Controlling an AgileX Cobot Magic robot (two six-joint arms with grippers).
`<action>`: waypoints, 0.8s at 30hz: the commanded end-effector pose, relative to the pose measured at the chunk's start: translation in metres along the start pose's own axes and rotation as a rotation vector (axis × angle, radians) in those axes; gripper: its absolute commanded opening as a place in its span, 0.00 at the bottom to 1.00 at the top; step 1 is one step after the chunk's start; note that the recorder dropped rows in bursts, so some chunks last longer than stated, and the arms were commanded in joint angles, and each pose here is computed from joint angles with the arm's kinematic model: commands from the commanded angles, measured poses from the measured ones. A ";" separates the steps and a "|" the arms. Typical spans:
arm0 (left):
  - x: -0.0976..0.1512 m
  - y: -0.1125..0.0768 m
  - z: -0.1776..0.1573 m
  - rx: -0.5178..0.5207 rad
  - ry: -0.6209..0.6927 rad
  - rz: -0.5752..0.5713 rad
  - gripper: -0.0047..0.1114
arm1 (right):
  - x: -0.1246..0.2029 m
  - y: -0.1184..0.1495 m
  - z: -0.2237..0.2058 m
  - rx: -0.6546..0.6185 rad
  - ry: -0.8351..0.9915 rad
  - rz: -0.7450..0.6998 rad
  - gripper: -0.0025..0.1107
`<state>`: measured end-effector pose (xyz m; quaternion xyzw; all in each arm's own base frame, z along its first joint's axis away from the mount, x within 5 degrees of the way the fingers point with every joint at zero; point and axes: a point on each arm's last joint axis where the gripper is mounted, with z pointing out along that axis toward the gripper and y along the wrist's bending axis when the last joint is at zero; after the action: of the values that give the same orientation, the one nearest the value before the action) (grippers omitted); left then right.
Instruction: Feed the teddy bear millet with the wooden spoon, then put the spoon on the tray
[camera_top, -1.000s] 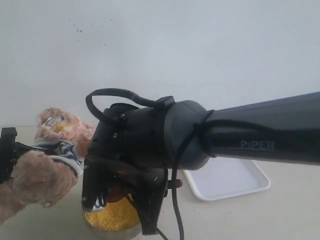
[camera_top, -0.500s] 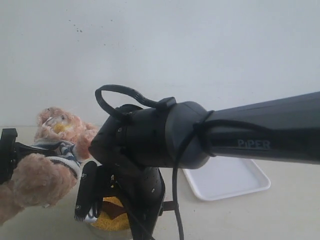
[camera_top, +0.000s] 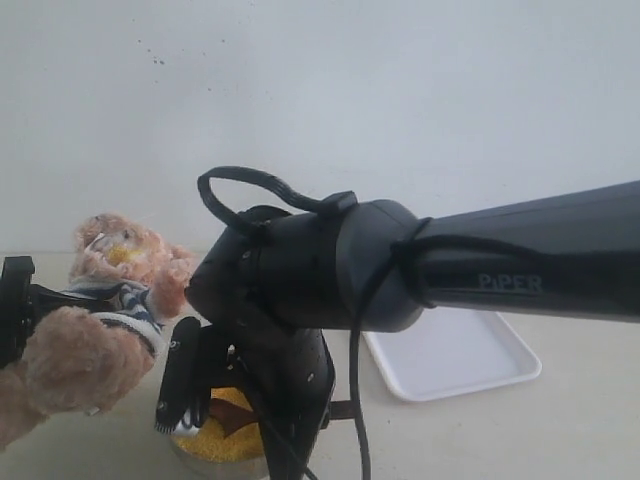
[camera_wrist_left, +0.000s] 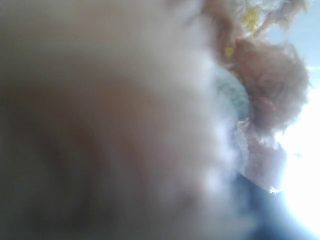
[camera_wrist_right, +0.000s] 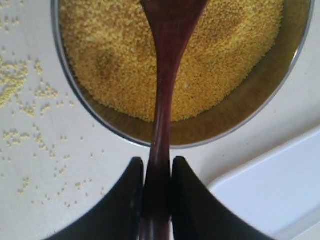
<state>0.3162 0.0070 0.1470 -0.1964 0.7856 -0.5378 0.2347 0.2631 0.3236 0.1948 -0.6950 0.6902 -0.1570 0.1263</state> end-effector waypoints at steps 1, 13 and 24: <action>-0.002 -0.005 0.000 0.044 -0.003 0.006 0.07 | 0.007 -0.007 0.001 -0.067 -0.032 0.056 0.02; -0.002 -0.005 0.000 0.045 -0.003 0.017 0.07 | 0.014 -0.015 0.005 -0.104 -0.054 0.126 0.02; -0.002 -0.005 0.000 0.044 -0.004 0.034 0.07 | 0.025 -0.024 0.010 -0.125 -0.049 0.187 0.02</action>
<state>0.3162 0.0070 0.1470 -0.1867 0.7879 -0.5349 0.2413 0.2830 0.3064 0.1916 -0.6520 0.7440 -0.0913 0.1141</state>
